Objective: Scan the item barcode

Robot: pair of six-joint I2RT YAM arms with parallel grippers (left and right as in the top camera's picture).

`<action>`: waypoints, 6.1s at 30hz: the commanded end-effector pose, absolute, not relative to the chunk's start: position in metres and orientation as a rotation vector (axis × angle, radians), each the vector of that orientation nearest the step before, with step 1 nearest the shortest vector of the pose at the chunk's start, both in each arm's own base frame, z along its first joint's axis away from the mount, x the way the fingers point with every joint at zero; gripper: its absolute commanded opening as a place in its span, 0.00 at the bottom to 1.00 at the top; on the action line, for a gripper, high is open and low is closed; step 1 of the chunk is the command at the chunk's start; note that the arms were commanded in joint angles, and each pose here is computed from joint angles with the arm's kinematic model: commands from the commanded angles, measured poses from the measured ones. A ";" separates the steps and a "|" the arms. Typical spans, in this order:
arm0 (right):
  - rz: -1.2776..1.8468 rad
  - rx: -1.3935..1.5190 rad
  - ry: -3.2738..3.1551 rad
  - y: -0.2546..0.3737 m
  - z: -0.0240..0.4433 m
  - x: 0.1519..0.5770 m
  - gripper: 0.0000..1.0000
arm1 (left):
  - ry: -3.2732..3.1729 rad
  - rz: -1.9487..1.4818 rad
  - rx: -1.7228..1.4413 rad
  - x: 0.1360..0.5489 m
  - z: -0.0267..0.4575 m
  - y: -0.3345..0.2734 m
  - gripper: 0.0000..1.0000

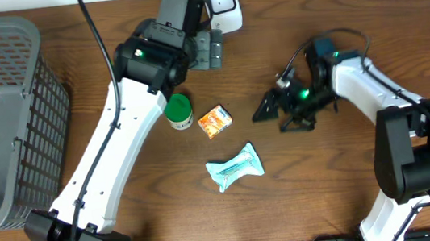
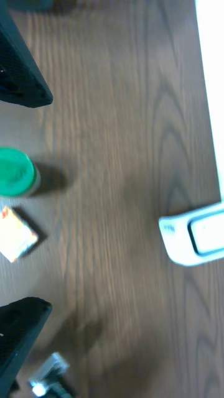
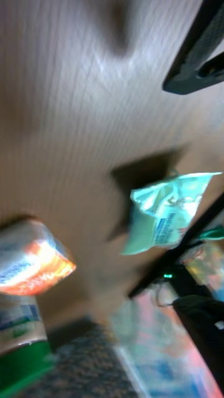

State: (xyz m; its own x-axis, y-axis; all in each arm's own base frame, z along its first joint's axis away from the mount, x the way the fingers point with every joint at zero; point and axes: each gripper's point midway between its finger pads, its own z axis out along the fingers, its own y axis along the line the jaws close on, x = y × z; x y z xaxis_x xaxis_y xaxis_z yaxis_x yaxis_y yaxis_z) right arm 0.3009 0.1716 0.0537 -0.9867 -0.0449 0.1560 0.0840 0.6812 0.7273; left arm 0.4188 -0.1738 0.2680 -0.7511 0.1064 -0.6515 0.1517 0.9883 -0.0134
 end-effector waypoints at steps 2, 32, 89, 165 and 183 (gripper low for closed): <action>-1.457 0.109 -2.598 0.189 0.051 0.271 0.99 | 2.414 -0.007 0.083 0.423 0.278 -0.136 0.98; -1.092 0.193 -2.606 0.206 -0.054 0.219 0.01 | 2.490 0.126 -0.186 0.375 0.301 -0.024 0.98; -0.598 4.634 -0.405 0.189 0.361 0.273 0.01 | 2.511 0.132 -0.184 0.371 0.298 -0.024 0.98; -0.661 1.566 -3.112 0.124 0.105 0.331 0.50 | 2.511 0.132 -0.184 0.371 0.298 -0.024 0.98; -1.362 0.704 -3.269 0.176 0.170 0.364 0.49 | 2.511 0.132 -0.183 0.371 0.298 -0.024 0.98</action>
